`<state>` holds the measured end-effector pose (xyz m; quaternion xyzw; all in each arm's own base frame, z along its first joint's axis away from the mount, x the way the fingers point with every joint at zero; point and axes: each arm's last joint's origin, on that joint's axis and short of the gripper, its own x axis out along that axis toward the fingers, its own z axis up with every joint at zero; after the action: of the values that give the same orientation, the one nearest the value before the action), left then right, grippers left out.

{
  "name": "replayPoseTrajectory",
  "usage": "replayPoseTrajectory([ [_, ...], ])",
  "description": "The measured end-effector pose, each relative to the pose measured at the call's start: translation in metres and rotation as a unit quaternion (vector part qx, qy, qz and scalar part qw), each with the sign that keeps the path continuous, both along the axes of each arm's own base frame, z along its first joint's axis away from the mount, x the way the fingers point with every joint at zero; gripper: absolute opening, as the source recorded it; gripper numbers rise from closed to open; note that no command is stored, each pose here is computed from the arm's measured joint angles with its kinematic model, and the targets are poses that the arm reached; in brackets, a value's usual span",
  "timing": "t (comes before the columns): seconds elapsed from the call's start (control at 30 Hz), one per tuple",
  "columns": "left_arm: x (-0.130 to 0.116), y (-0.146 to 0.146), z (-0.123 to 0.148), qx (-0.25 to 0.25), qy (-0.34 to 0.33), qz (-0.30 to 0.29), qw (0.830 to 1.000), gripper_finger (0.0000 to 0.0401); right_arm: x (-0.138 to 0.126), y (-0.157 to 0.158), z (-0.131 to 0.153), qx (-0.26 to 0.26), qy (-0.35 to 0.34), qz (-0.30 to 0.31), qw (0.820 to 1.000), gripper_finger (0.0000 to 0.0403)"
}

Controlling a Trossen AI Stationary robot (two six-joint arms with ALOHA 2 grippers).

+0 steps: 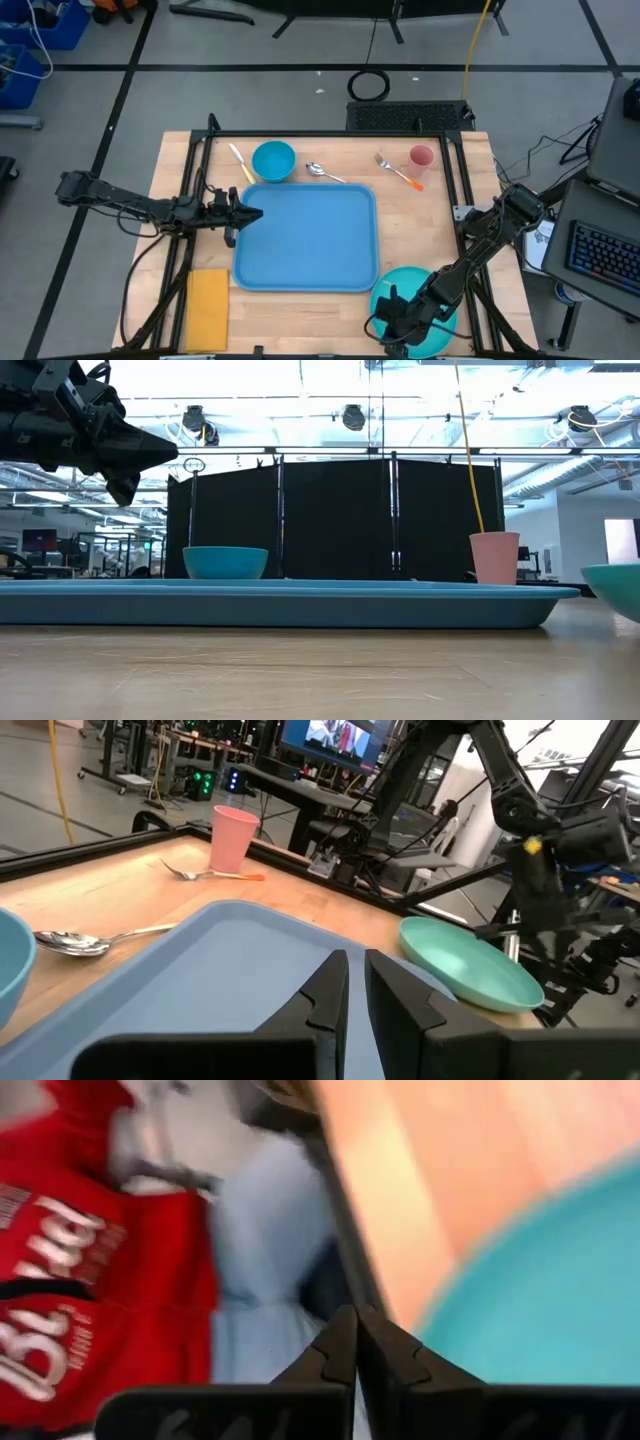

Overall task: Set up tray
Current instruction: Put the green plate on the blue serving tray

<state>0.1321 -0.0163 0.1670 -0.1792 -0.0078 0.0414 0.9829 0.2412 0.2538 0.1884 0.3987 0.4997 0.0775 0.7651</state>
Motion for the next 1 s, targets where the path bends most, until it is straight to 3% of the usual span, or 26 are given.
replayPoseTrajectory([
  [0.23,0.0,0.0,-0.001,0.0,0.003,0.0,1.0,0.0042,0.012,0.011,0.02,0.064,-0.125,-0.002,0.99,0.0024],
  [0.37,0.0,0.0,-0.001,0.0,0.003,0.0,1.0,0.0042,0.02,0.02,0.029,0.095,-0.232,0.012,0.968,0.0016],
  [0.5,0.0,0.0,-0.001,0.0,0.004,0.0,1.0,0.0042,0.031,0.023,0.032,0.109,-0.307,-0.013,0.945,0.0009],
  [0.67,0.0,0.0,-0.001,-0.001,0.005,0.0,1.0,0.0042,0.037,0.028,0.021,0.072,-0.298,-0.015,0.952,0.0007],
  [0.8,0.0,0.0,-0.001,-0.002,0.005,0.002,1.0,0.0042,0.057,0.047,0.052,0.055,-0.347,0.022,0.936,0.0029],
  [0.87,0.0,0.0,-0.001,-0.004,0.004,0.004,1.0,0.0042,0.064,0.05,0.063,0.027,-0.316,0.037,0.948,0.0047],
  [1.0,0.0,0.0,-0.001,-0.005,0.004,0.003,1.0,0.0042,0.064,0.05,0.054,-0.031,-0.218,0.026,0.975,0.0094],
])
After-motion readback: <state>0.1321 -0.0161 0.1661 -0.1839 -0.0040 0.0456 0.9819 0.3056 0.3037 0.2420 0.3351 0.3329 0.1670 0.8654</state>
